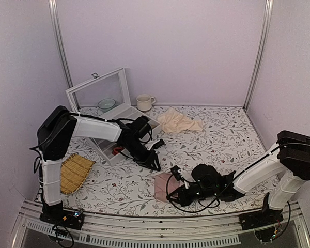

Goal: Roll the underwear
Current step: Roll the underwear at the center of the board.

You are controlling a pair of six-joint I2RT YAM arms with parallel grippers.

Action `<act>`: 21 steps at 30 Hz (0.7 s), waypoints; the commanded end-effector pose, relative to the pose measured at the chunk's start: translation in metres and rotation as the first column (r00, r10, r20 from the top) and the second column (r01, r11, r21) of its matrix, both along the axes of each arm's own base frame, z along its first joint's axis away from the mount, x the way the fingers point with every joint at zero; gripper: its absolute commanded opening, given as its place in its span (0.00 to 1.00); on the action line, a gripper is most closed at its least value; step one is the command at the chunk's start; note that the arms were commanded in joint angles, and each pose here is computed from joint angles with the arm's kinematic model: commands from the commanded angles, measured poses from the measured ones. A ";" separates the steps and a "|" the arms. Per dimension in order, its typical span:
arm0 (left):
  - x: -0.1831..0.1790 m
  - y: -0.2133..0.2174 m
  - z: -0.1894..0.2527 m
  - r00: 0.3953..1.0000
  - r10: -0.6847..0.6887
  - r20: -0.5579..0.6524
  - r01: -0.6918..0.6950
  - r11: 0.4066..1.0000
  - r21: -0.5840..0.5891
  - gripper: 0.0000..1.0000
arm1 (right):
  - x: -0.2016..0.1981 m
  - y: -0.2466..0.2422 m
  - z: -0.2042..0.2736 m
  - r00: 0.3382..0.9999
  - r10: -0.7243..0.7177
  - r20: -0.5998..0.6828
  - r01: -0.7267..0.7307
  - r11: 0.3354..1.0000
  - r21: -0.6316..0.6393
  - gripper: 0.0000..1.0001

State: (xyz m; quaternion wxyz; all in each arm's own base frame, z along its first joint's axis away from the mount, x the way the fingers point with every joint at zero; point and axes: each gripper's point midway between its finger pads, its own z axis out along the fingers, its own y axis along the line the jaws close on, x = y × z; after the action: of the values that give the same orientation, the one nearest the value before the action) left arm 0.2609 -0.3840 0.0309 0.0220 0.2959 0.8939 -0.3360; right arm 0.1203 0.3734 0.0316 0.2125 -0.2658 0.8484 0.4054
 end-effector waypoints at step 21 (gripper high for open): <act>0.033 0.049 0.088 0.965 0.211 0.153 -0.195 0.974 -0.114 0.29 | 0.046 0.019 -0.083 0.921 -0.012 -0.389 -0.098 0.960 -0.263 0.00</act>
State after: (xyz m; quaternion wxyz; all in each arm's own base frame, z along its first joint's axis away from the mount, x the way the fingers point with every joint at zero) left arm 0.2896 -0.3527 0.1178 0.1352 0.2505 0.8854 -0.3673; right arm 0.1561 0.4378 0.0286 0.0537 -0.2643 0.8395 0.4717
